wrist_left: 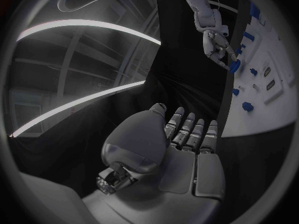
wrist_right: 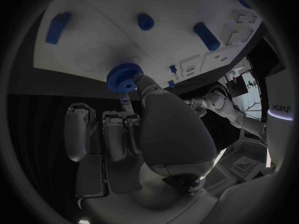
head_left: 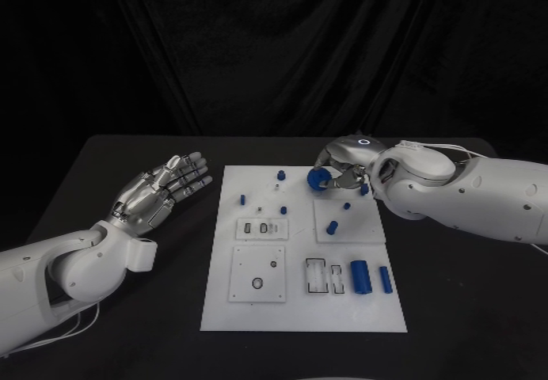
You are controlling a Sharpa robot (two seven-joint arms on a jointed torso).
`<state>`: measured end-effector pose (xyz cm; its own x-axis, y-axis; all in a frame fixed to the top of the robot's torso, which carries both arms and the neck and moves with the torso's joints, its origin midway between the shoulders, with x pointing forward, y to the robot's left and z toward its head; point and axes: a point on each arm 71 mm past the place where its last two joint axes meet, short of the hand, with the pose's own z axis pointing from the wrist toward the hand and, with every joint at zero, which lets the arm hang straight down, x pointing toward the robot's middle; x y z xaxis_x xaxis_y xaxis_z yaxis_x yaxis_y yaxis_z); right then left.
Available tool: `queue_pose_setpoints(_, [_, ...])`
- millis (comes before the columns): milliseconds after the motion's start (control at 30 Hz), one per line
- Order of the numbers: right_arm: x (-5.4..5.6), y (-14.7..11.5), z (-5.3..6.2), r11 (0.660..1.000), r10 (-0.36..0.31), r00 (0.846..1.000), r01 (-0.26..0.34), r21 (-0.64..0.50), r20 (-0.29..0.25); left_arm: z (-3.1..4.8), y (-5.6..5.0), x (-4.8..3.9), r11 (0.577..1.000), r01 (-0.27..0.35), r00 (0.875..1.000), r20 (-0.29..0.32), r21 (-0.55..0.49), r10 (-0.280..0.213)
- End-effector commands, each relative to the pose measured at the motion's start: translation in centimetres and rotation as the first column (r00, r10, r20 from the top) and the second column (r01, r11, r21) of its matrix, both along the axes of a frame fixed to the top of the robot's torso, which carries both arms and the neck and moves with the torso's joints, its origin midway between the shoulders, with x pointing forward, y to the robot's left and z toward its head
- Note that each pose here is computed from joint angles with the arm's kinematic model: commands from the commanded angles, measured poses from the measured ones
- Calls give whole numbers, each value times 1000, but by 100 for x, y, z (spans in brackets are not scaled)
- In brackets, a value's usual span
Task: Assemble the parts on the task board
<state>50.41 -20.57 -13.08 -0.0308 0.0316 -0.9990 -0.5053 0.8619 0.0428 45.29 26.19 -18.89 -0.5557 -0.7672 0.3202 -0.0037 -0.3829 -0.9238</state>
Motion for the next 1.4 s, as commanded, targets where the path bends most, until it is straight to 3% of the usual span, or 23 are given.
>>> queue_pose_setpoints(33, [-19, 170, 23, 999, 52, 999, -52, 1, 8, 108, 27, -16, 993, -34, 991, 122, -109, 47])
queue_pose_setpoints(233, [-9, 429, 8, 994, 110, 994, -110, -1, 4, 107, 9, -13, 993, -29, 992, 123, -111, 43])
queue_pose_setpoints(600, [20, 663, -21, 989, 150, 989, -150, -12, -7, 101, -2, 4, 994, -27, 992, 123, -110, 41])
queue_pose_setpoints(1400, [157, 818, -179, 988, 149, 988, -150, -33, -29, 90, -21, 23, 994, -21, 993, 117, -109, 34])
